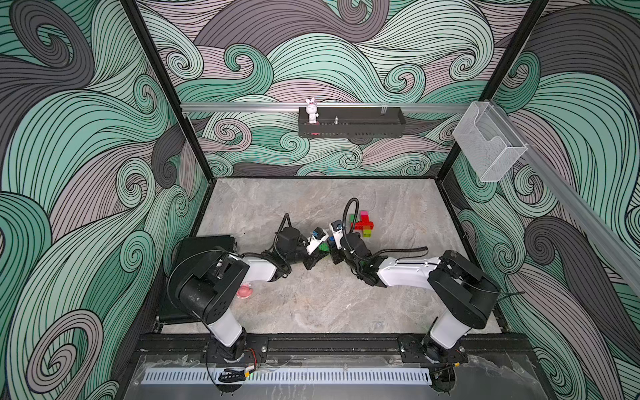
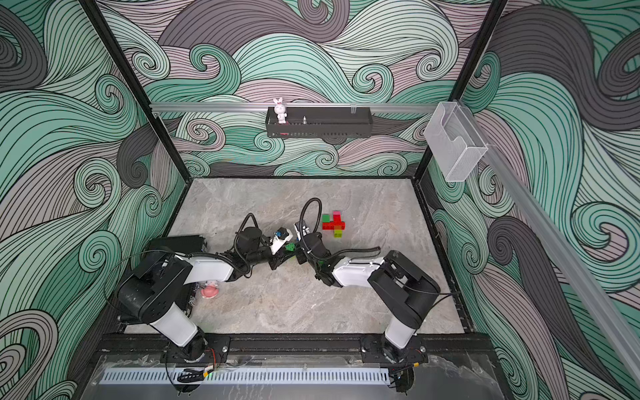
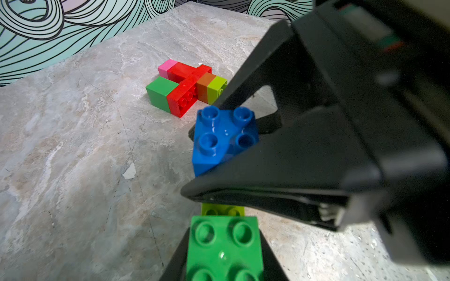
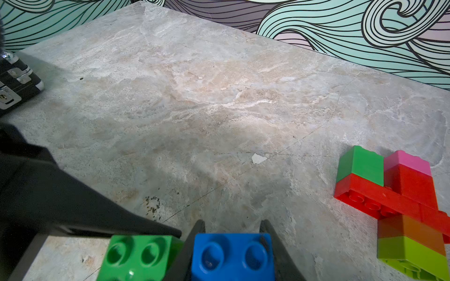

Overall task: Assemble the number 4 with lego
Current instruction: Assemble the lego brick with the lego brick, then place the lego brick at the center of the board.

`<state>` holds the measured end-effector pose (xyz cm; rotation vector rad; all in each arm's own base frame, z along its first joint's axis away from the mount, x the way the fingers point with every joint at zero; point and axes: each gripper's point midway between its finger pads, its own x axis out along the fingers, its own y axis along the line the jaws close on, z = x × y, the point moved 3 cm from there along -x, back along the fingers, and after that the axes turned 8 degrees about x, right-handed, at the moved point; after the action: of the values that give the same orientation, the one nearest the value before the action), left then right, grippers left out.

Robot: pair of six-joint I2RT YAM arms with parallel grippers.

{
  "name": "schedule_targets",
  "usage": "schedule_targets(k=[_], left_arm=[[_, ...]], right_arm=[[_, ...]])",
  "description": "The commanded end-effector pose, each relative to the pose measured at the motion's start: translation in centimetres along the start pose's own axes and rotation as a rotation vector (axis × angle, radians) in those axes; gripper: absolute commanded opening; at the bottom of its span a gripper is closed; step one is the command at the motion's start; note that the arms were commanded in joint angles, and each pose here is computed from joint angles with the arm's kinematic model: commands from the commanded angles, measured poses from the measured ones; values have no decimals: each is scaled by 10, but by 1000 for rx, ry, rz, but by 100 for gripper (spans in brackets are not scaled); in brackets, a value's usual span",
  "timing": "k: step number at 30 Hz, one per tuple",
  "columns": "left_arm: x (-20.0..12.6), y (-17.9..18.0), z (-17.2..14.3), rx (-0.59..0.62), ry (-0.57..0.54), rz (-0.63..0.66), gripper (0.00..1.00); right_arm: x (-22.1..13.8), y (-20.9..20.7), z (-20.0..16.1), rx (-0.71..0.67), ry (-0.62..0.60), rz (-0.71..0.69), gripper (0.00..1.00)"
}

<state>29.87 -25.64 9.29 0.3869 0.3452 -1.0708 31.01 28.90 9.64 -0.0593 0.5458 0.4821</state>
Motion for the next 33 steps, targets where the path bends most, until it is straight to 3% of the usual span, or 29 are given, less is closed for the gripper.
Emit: schedule_targets(k=[1,15,16,17,19,21,24,27,33], left_arm=[[3,-6,-10,40,11,6,0],[4,-15,-38,65,121,6,0],[5,-13,-35,57,114,12,4],[4,-12,-30,51,105,13,15],[-1,-7,-13,25,84,20,45],[-9,-6,4,29,56,19,57],[-19,-7,19,66,9,10,64],[-16,-10,13,83,29,-9,80],[-2,-5,10,69,-7,-5,78]], right_arm=[[-19,-26,-147,-133,549,-42,0],[-19,-26,-148,-133,550,-44,0],[-19,-27,-150,-133,555,-45,0],[-19,-27,-150,-133,557,-45,0],[-18,-27,-150,-134,554,-46,0],[-19,-27,-150,-135,555,-49,0],[-18,-28,-150,-134,554,-50,0],[-18,-27,-151,-135,559,-50,0],[-18,-27,-150,-135,558,-50,0]])
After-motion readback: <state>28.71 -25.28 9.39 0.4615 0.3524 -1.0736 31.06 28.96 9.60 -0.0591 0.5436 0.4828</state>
